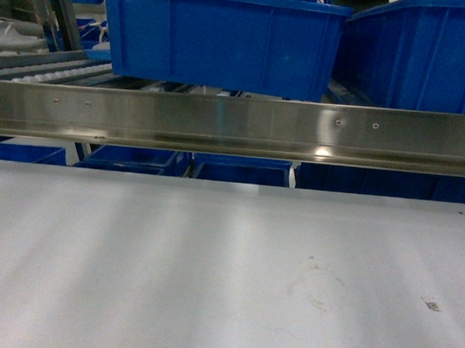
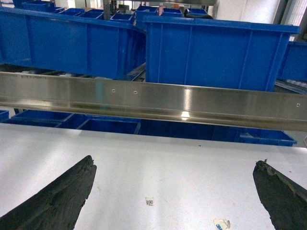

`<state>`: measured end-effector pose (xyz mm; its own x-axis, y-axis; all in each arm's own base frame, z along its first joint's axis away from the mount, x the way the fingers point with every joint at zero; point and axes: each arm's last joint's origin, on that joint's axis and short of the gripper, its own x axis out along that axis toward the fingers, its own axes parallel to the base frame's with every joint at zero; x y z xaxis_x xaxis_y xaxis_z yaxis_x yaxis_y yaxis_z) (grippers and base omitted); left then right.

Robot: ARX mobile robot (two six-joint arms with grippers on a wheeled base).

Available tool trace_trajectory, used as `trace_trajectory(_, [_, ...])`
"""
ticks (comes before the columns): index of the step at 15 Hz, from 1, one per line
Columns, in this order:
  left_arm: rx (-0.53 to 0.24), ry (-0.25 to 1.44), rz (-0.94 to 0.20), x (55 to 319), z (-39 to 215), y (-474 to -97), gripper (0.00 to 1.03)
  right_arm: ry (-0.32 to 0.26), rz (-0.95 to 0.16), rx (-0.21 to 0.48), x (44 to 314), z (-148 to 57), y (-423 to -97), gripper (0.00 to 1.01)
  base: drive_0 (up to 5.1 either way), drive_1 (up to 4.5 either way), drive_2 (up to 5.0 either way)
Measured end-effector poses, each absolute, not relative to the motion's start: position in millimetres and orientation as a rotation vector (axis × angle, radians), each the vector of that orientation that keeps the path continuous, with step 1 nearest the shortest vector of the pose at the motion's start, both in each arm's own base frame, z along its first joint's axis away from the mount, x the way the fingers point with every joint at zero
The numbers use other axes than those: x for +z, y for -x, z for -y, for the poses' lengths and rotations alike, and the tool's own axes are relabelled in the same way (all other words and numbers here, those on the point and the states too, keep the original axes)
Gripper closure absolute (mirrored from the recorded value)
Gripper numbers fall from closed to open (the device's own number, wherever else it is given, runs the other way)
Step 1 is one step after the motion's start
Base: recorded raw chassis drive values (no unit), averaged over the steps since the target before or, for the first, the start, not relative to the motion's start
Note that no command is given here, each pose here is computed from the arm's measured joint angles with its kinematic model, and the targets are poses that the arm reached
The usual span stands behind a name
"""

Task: Organize blue bins on left shelf correctly

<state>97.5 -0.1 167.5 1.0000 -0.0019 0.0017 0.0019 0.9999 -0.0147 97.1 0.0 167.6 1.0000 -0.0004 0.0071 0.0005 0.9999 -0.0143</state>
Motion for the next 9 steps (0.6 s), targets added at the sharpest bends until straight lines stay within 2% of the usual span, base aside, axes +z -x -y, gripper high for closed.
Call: trace_trajectory(9, [-0.001,0.015,-0.001,167.2,0.1,-97.5,0.05,0.014,0.005,0.000,167.4,0.0,-97.1,0.03,0.0,0.00,0.0])
